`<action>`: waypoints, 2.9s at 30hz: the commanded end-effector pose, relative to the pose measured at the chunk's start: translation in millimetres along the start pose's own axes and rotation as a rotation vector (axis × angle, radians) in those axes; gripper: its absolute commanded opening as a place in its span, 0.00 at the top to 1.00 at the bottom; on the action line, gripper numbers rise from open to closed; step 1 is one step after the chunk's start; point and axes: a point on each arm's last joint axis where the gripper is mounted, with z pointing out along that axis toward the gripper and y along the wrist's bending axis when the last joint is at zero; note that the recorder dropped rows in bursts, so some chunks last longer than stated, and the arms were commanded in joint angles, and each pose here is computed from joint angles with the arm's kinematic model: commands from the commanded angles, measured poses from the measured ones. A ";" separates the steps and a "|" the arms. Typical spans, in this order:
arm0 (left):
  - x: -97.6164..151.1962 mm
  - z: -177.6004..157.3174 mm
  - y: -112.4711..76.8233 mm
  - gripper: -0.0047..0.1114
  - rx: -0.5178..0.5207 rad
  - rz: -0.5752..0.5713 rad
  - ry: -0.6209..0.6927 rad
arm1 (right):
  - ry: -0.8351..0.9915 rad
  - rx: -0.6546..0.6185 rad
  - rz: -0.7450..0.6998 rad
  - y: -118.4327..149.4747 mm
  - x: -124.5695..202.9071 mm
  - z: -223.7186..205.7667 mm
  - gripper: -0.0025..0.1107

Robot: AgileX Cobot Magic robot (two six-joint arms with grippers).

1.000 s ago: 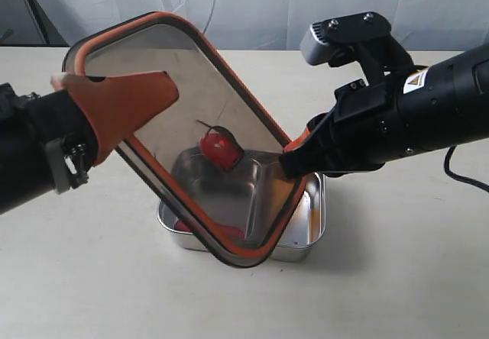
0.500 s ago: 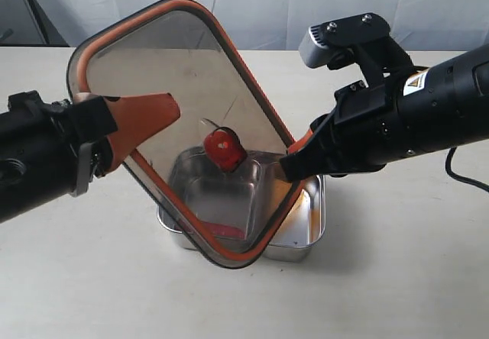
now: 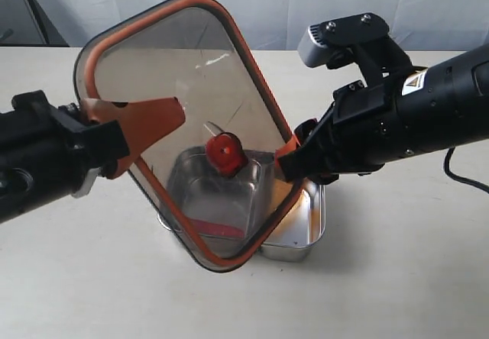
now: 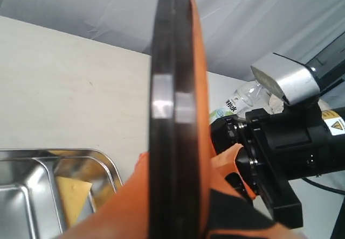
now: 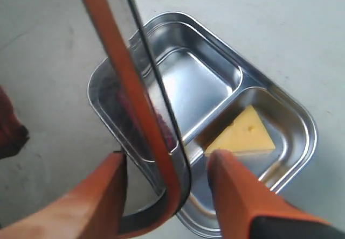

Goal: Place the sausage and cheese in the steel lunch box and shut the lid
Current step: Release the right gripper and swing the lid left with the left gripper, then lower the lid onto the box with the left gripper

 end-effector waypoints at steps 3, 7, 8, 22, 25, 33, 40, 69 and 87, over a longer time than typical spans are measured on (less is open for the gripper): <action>-28.0 3.9 -11.4 0.96 -0.058 0.217 -0.008 | -0.155 0.140 0.019 -0.8 -22.1 -40.8 0.55; -41.0 3.1 -3.7 0.96 -0.156 0.310 0.012 | -0.153 0.265 0.010 -5.3 -26.5 -64.6 0.55; -42.5 2.6 -1.4 0.96 -0.173 0.322 0.015 | -0.146 0.287 0.006 -6.3 -25.3 -68.1 0.55; -55.3 5.5 14.0 0.96 -0.377 0.773 0.181 | -0.102 0.346 0.163 -2.3 -4.6 -103.4 0.55; -52.5 14.4 20.2 0.96 -0.394 0.839 0.223 | -0.110 0.346 0.164 -0.6 -1.9 -109.8 0.55; -33.8 39.6 25.8 0.96 -0.366 1.183 0.360 | -0.150 0.354 0.150 2.0 1.4 -122.8 0.55; -15.8 58.2 1.0 0.96 -0.448 1.645 0.285 | -0.145 0.415 0.106 -2.9 1.6 -124.8 0.55; 123.3 141.4 -4.2 0.96 -0.635 2.069 0.456 | -0.254 0.671 0.192 -15.0 41.3 -172.2 0.55; 148.5 151.2 18.6 0.96 -0.713 2.118 0.511 | -0.277 0.667 0.195 -13.5 43.8 -177.4 0.55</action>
